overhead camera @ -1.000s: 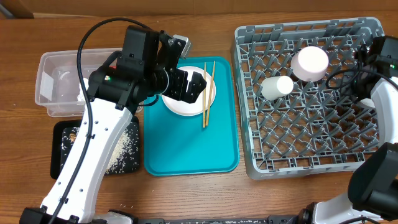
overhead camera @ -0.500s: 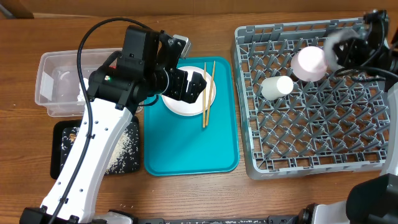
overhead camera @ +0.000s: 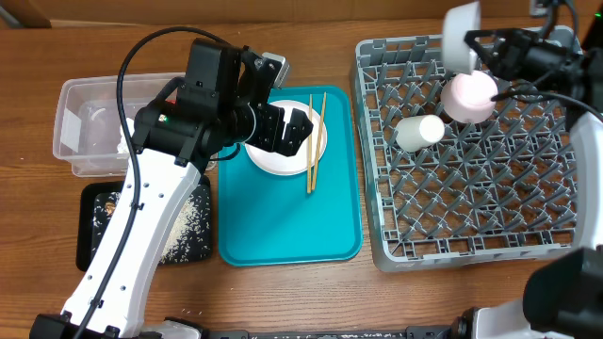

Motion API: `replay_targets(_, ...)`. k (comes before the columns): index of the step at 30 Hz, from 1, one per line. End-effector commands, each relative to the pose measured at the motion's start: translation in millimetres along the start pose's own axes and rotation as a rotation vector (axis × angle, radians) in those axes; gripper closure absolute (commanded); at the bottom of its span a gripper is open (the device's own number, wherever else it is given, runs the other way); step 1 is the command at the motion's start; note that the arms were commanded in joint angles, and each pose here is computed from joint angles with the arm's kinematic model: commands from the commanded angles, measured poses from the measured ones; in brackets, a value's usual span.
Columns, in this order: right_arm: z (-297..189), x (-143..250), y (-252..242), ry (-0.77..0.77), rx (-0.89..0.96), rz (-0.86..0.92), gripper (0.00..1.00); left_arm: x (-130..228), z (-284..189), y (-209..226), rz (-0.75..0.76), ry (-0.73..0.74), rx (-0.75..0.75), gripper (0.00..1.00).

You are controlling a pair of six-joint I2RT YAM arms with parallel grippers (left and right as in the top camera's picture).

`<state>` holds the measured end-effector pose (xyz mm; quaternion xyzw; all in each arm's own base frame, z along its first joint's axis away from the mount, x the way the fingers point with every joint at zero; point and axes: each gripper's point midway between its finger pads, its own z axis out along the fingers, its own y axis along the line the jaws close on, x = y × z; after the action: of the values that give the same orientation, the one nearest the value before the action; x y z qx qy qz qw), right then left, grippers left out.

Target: Sort waste into correct bins and load items into the dishwasher

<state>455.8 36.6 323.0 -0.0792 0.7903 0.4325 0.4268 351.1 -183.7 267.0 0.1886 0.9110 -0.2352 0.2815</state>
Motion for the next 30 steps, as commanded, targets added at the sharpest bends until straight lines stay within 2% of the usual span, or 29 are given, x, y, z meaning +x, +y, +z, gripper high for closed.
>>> replay_targets(1,25.5,15.5,-1.2,0.052,-0.096,0.058,0.96,-6.1,-6.8,-0.8,0.028,-0.023,-0.005,0.0)
replay_targets(5,50.6,20.4,5.5,0.08,-0.222,0.081,0.96,-6.0,-6.6,-0.9,0.028,-0.023,-0.004,0.0)
replay_targets(9,67.6,22.5,5.7,0.089,-0.249,0.093,0.96,-6.1,-6.8,-0.8,0.028,-0.023,-0.005,0.0)
replay_targets(22,98.7,45.7,-23.8,0.131,-0.21,0.178,0.96,-6.1,-6.8,-0.8,0.028,-0.023,-0.005,0.0)
replay_targets(30,100.1,50.1,-27.4,0.142,-0.204,0.203,0.96,-6.1,-6.8,-0.8,0.028,-0.023,-0.005,0.0)
